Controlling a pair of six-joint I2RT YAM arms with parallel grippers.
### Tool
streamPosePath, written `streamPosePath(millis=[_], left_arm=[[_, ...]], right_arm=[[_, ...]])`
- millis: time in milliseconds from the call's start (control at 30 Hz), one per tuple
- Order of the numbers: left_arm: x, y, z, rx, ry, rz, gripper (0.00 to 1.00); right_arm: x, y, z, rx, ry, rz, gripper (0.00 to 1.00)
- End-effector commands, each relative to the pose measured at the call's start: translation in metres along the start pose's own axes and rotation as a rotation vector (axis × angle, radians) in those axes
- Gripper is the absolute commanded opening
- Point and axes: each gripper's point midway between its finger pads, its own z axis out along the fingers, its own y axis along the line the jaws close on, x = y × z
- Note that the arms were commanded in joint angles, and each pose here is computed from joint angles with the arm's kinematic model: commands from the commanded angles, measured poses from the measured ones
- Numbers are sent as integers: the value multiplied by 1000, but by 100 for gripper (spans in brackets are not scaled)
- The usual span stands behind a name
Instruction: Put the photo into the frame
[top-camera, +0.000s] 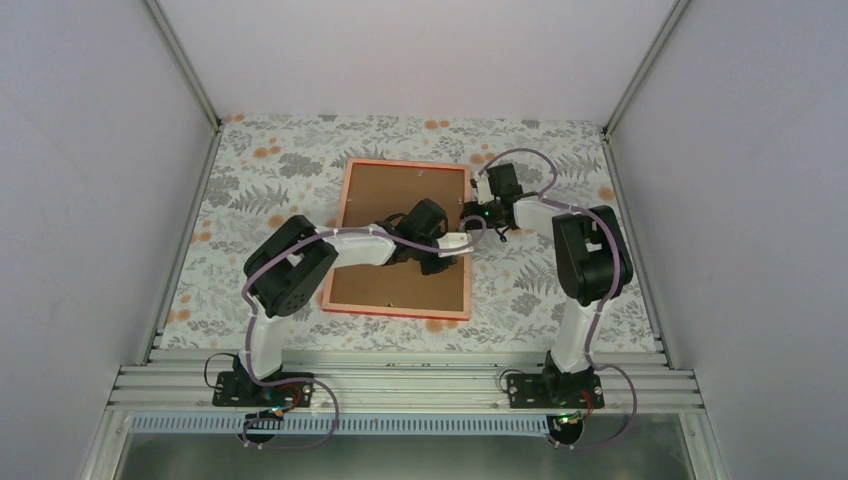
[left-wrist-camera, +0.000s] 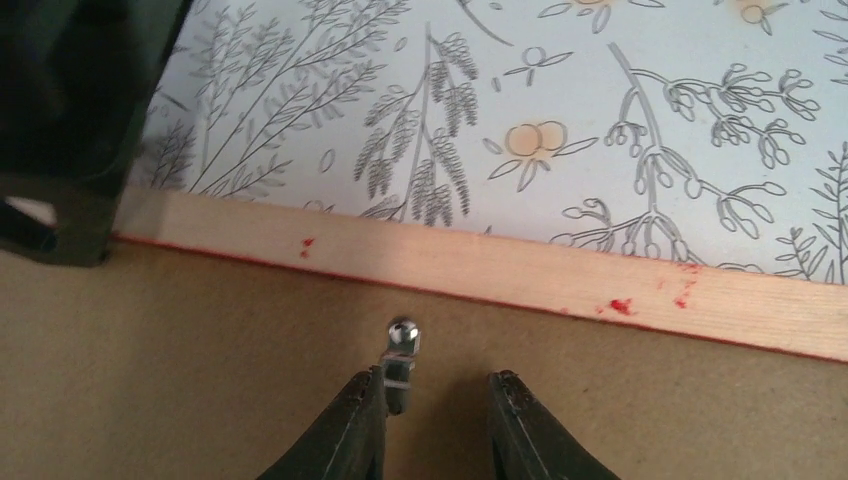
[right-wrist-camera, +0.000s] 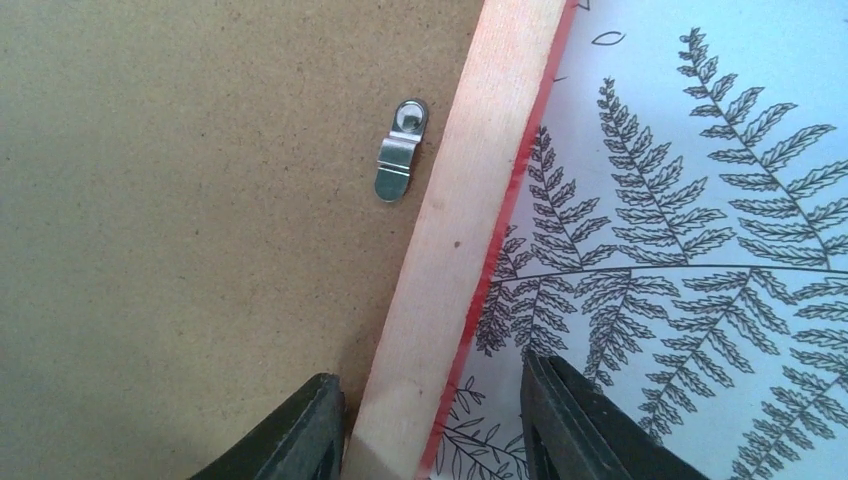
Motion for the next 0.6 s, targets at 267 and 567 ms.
streamPosePath(millis=[267,567], left_arm=[[5,30,6,-12,21,-238,27],[23,12,22,24,92,-193,25]], right_arm=[[77,-13,24,29,295,120,41],[78,-14,26,39,315,138,37]])
